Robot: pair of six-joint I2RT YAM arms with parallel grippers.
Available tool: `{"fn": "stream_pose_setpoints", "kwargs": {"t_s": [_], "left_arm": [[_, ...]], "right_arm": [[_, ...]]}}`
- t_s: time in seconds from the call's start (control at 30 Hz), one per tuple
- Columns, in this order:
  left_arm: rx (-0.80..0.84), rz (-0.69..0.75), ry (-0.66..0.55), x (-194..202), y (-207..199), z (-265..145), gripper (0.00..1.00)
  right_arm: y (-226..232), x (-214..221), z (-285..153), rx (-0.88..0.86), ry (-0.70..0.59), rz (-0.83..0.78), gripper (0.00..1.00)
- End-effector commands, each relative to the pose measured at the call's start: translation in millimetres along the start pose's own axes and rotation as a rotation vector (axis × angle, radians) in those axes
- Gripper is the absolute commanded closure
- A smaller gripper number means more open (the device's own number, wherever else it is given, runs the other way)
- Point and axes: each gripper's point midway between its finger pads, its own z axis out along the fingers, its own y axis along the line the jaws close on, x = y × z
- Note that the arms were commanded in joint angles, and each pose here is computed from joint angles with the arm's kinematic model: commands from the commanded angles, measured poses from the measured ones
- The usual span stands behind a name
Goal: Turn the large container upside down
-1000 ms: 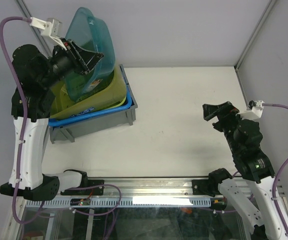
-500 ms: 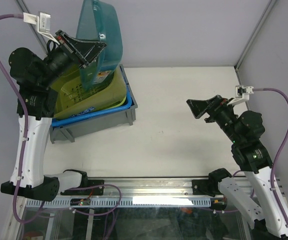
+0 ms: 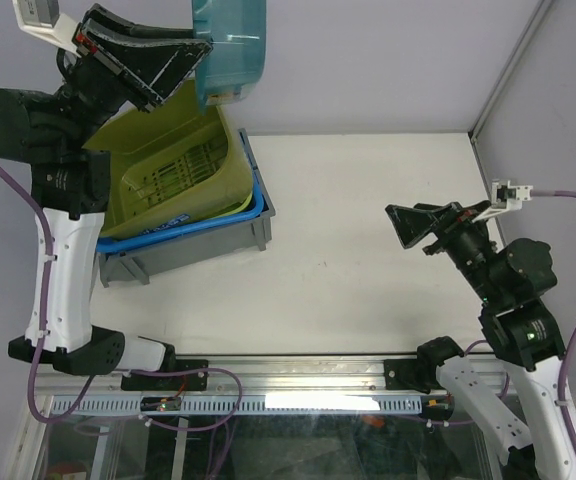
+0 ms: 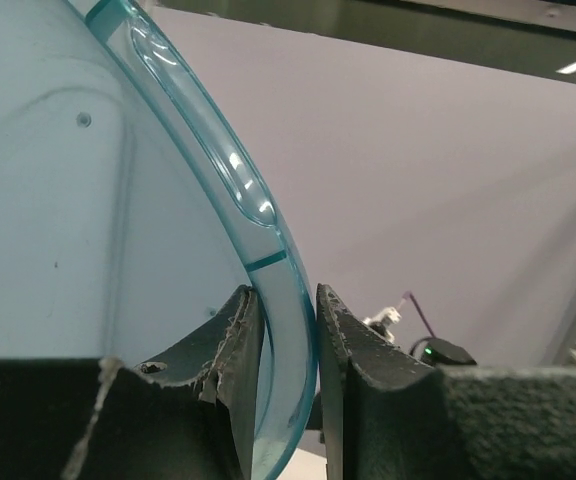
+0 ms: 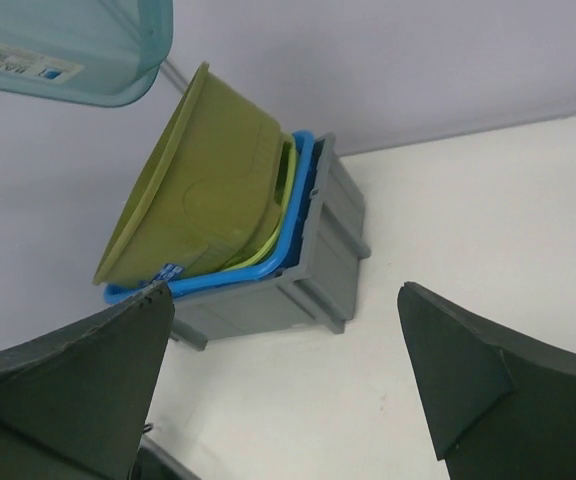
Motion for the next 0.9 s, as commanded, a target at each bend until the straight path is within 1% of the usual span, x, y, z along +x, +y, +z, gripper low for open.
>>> {"fn": "stream_pose_setpoints", "kwargs": {"t_s": [0.0, 0.07, 0.13, 0.2, 0.3, 0.37, 0.43, 0.5, 0.53, 0.63, 0.7, 0.77, 0.87], "left_arm": [[0.211, 0.013, -0.009, -8.3, -48.7, 8.9, 1.00], [0.249, -0.035, 0.029, 10.6, -40.9, 23.2, 1.00], [0.289, -0.085, 0.070, 33.2, -39.4, 38.1, 1.00], [0.281, -0.108, 0.124, 60.9, -28.2, 54.2, 1.00], [0.256, -0.173, 0.207, 108.9, -8.7, 70.7, 1.00], [0.244, -0.206, 0.251, 139.5, 1.2, 77.2, 1.00], [0.205, -0.219, 0.297, 171.0, 16.1, 83.3, 1.00], [0.174, -0.219, 0.348, 198.2, 32.4, 87.1, 1.00], [0.144, -0.241, 0.393, 218.5, 46.5, 87.6, 1.00], [0.116, -0.288, 0.456, 252.6, 65.7, 88.7, 1.00], [0.105, -0.332, 0.453, 262.7, 69.5, 93.5, 1.00], [0.108, -0.402, 0.408, 264.8, 69.7, 99.2, 1.00], [0.125, -0.533, 0.321, 261.6, 68.5, 105.5, 1.00]], "right_arm": [[-5.1, -46.5, -22.5, 0.129, -0.100, -0.174, 0.01], [-16.9, -67.8, -31.2, 0.236, -0.152, -0.239, 0.01], [-30.0, -90.9, -43.2, 0.358, -0.222, -0.265, 0.01], [-40.9, -112.5, -58.2, 0.473, -0.292, -0.281, 0.01], [-45.1, -135.7, -79.9, 0.561, -0.381, -0.290, 0.01], [-47.0, -141.6, -89.2, 0.586, -0.420, -0.288, 0.01], [-59.0, -142.0, -93.9, 0.662, -0.423, -0.291, 0.01], [-73.8, -139.8, -97.5, 0.770, -0.381, -0.301, 0.01], [-78.0, -138.7, -98.2, 0.805, -0.360, -0.306, 0.01], [-87.0, -126.0, -89.6, 0.828, -0.298, -0.314, 0.01], [-94.7, -118.4, -87.7, 0.848, -0.287, -0.311, 0.01], [-101.7, -114.4, -88.3, 0.875, -0.291, -0.309, 0.01], [-112.1, -119.5, -100.7, 0.961, -0.356, -0.290, 0.01]]}}
